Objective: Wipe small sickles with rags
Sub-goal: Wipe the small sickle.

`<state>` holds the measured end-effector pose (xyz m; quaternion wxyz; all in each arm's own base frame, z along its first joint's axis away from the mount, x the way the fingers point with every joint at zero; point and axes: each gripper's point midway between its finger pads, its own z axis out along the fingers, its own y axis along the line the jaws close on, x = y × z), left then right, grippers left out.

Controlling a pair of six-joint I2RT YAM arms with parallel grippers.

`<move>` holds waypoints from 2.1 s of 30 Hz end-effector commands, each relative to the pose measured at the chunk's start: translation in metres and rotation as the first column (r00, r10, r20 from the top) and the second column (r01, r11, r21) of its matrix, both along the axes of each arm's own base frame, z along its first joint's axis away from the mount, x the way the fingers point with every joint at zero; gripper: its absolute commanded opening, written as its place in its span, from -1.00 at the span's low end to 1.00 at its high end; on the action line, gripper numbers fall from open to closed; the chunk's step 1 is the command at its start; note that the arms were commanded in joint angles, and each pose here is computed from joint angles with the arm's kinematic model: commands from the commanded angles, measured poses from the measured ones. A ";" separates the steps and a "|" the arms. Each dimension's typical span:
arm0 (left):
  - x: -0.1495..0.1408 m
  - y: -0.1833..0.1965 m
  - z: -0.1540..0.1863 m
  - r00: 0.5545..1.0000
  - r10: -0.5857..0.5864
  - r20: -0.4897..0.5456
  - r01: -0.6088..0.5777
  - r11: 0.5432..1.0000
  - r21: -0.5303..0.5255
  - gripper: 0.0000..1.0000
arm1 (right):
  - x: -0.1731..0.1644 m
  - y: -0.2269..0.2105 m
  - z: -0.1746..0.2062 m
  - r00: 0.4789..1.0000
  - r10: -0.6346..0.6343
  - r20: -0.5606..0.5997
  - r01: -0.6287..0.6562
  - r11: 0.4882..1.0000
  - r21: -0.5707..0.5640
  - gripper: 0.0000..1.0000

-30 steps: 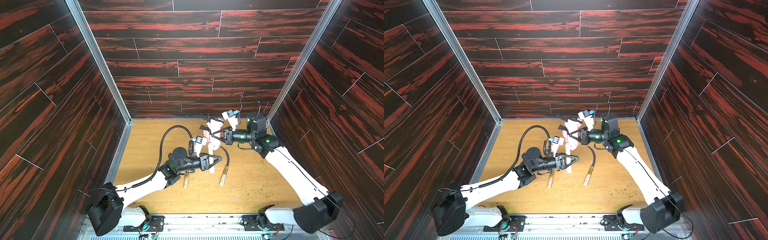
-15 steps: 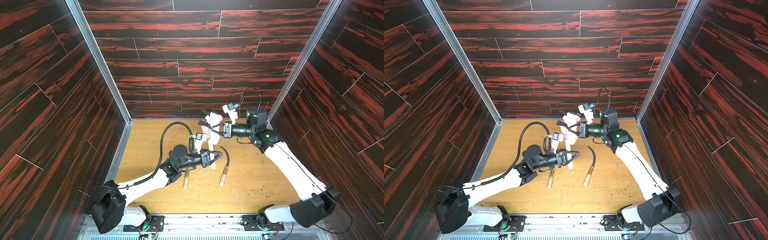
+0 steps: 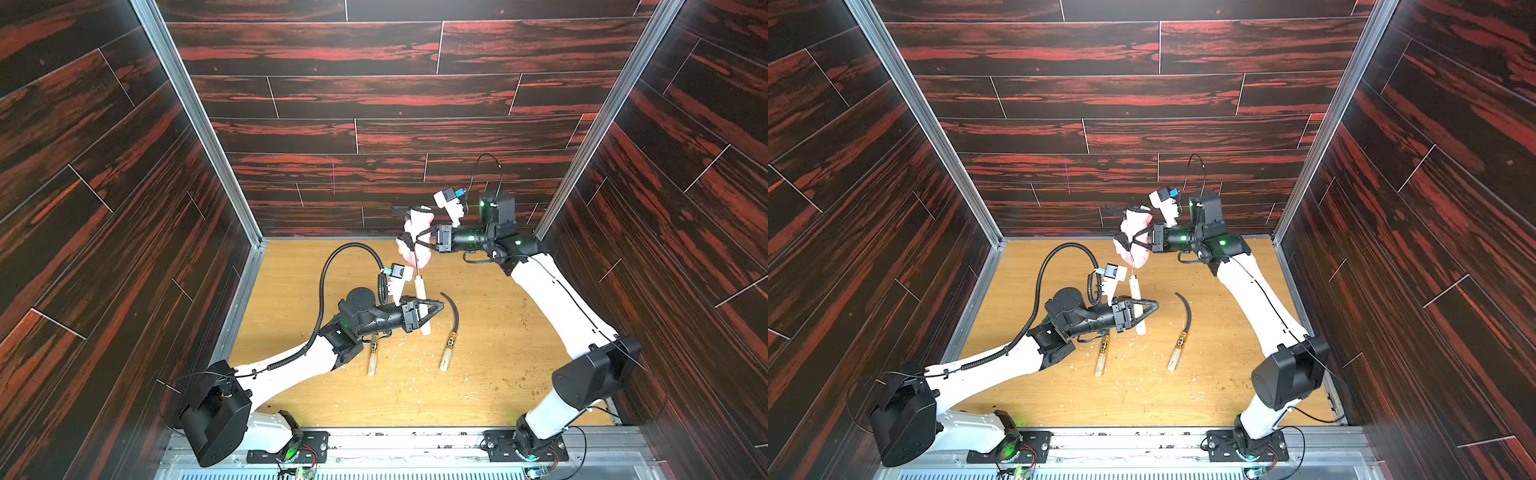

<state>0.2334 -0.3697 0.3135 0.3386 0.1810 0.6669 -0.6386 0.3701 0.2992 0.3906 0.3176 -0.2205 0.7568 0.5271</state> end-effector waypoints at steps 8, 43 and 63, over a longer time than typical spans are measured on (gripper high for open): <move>-0.044 -0.009 0.004 0.985 -0.168 0.032 0.167 0.985 0.046 -1.00 | 0.079 -0.012 -0.037 0.995 -0.098 -0.034 0.098 0.995 -0.001 -1.00; -0.011 0.020 -0.050 0.999 0.036 0.032 -0.045 0.933 0.357 -1.00 | -0.047 -0.067 -0.036 0.978 -0.147 0.151 0.176 0.962 -0.208 -1.00; 0.000 0.026 -0.100 0.985 0.082 0.152 -0.167 0.679 0.715 -1.00 | -0.044 -0.032 -0.094 0.982 -0.150 0.112 0.184 0.889 -0.419 -1.00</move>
